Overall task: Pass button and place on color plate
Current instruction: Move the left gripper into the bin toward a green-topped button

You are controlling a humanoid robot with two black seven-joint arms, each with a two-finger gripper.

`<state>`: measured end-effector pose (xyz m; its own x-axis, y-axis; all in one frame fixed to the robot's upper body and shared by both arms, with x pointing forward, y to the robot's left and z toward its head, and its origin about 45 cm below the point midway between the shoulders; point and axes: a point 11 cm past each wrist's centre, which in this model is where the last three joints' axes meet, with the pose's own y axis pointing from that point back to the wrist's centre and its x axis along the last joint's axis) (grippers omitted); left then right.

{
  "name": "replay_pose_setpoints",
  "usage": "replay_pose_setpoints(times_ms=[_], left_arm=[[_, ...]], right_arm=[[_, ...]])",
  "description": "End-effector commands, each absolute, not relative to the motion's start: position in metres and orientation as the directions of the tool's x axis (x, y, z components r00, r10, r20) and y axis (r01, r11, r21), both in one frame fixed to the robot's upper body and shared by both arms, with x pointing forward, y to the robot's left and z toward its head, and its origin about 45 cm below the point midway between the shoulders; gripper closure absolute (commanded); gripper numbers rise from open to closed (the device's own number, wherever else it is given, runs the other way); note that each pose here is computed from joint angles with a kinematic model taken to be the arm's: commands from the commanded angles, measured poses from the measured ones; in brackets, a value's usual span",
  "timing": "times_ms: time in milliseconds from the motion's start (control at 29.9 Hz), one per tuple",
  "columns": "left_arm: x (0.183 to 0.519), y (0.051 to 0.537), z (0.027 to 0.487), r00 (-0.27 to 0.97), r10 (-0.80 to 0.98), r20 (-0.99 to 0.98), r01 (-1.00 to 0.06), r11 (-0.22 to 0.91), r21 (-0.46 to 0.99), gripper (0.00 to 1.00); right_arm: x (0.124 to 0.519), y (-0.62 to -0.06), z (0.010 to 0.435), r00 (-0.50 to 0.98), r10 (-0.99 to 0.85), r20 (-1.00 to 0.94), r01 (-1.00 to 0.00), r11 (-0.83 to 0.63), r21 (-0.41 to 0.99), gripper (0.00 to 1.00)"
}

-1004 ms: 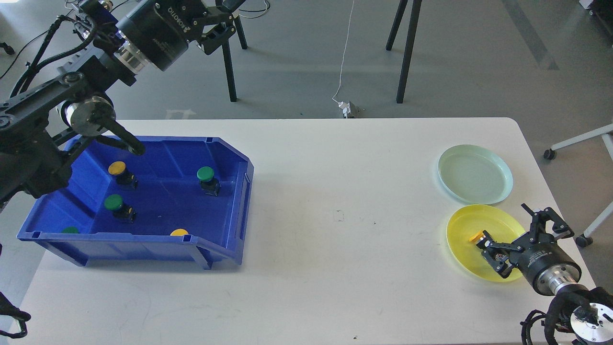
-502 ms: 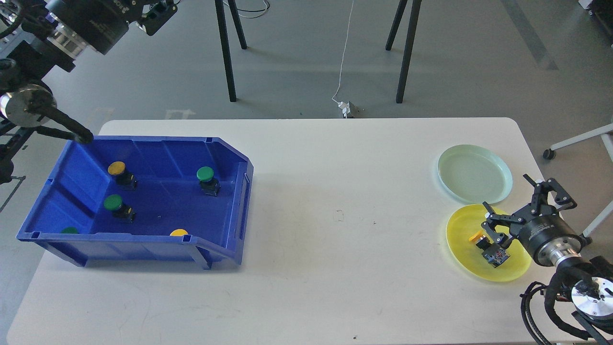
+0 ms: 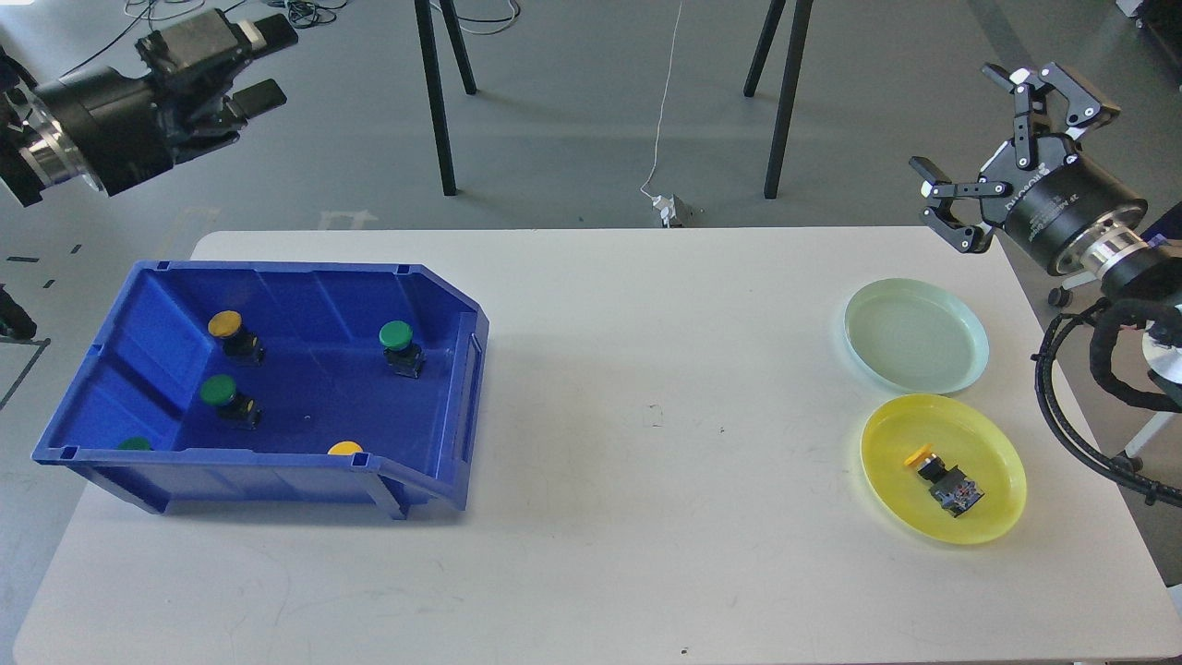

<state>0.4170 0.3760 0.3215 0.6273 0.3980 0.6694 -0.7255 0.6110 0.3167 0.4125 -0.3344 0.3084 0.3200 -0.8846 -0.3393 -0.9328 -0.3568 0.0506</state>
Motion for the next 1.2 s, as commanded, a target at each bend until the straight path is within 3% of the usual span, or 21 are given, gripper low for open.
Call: replay_pose_setpoints(times_ms=[0,167,368,602,970,1171], left_arm=[[0.401,0.395,0.292,0.673,0.213,0.708,-0.685,0.54,0.49,0.0],[0.389,0.404,0.267,0.719,0.049,0.694,-0.629,0.472,0.618,0.0],[0.382,0.41,0.255,0.744,-0.007,0.668,-0.598,0.44,0.67,0.0],[0.366,0.437,0.239,0.777,-0.15,0.612,-0.546,0.323,0.773,0.0],[0.348,0.462,0.207,0.824,-0.191,0.534,-0.491,0.231,0.84,0.0],[0.355,0.465,0.192,0.827,-0.184,0.53,-0.495,0.206,0.844,0.0]], right_arm=[[0.414,-0.323,0.3,0.331,-0.875,-0.354,-0.925,-0.374,0.06,0.04],[0.407,-0.328,0.284,0.306,-0.876,-0.373,-0.928,-0.361,0.087,0.04],[0.401,-0.335,0.267,0.274,-0.882,-0.383,-0.933,-0.34,0.117,0.04],[0.407,-0.334,0.282,0.279,-0.872,-0.402,-0.941,-0.331,0.064,0.04],[0.406,-0.348,0.287,0.257,-0.883,-0.392,-0.951,-0.303,0.058,0.04],[0.406,-0.349,0.287,0.254,-0.884,-0.391,-0.952,-0.3,0.06,0.04]])
